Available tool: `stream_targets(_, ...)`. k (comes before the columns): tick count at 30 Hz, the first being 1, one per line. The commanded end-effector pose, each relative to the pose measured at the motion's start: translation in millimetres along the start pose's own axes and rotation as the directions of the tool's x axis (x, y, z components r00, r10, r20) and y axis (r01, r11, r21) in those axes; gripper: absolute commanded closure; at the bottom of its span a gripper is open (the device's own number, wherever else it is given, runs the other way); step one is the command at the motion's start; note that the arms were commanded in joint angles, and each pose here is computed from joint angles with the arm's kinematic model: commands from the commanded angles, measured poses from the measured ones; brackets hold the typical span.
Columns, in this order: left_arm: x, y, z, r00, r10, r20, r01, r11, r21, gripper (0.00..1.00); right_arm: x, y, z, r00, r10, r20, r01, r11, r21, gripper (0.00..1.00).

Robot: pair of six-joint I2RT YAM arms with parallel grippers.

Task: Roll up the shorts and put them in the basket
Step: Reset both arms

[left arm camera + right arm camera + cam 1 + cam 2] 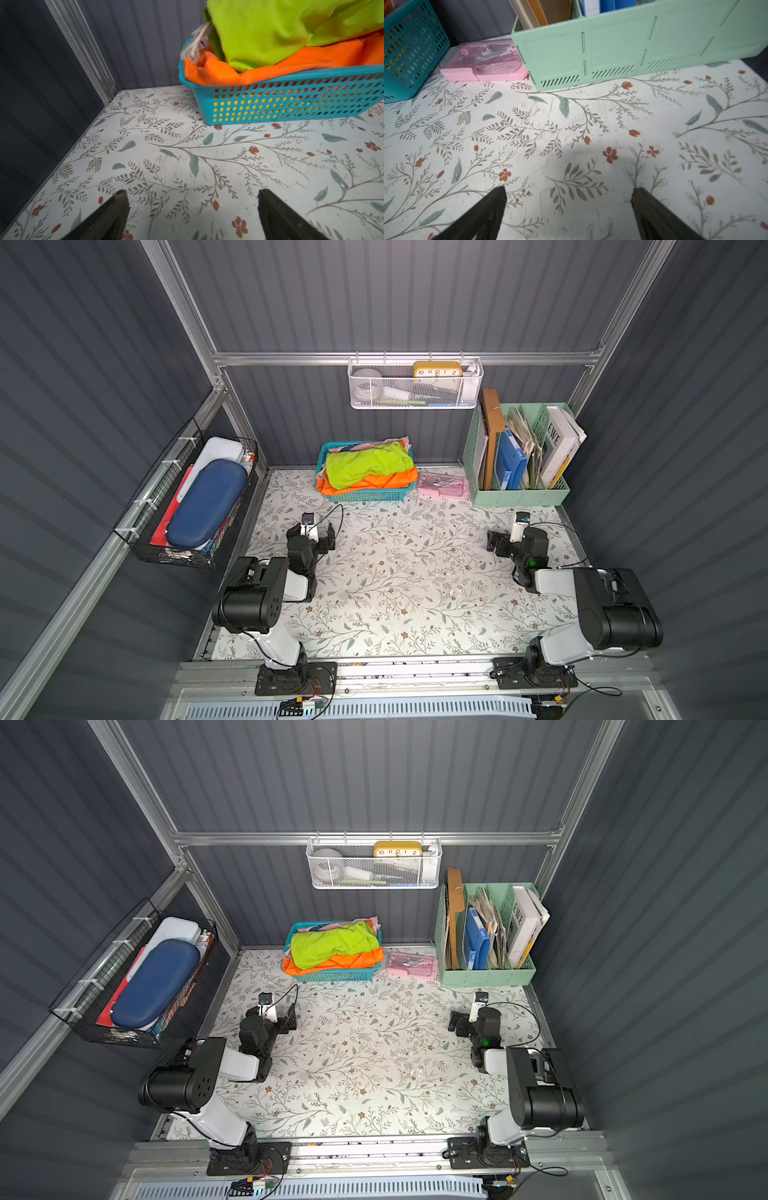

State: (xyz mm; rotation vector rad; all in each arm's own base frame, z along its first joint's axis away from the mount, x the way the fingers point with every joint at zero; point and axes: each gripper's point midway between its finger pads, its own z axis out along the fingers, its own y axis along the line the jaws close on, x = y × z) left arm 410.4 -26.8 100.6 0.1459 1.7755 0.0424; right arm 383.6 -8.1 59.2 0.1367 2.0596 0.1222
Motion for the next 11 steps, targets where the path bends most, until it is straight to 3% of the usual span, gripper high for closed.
stream_targets(1,-10.3,-0.2,-1.6,0.998,-0.033,0.049,0.032,0.999,0.015,0.00,-36.2,2.1,-2.8,0.994,-0.010,0.107,0.009,1.000,0.002,0.01)
stream_targets(7,-10.7,-3.0,0.7,0.998,-0.031,0.048,0.029,0.999,0.034,0.00,-39.6,1.0,-2.6,0.985,-0.014,0.172,0.013,1.000,0.005,0.01)
stream_targets(11,-10.0,-1.7,0.8,0.999,-0.037,0.040,0.035,0.999,0.037,0.00,-37.8,1.7,-2.5,0.990,-0.015,0.137,0.015,1.000,0.004,0.01)
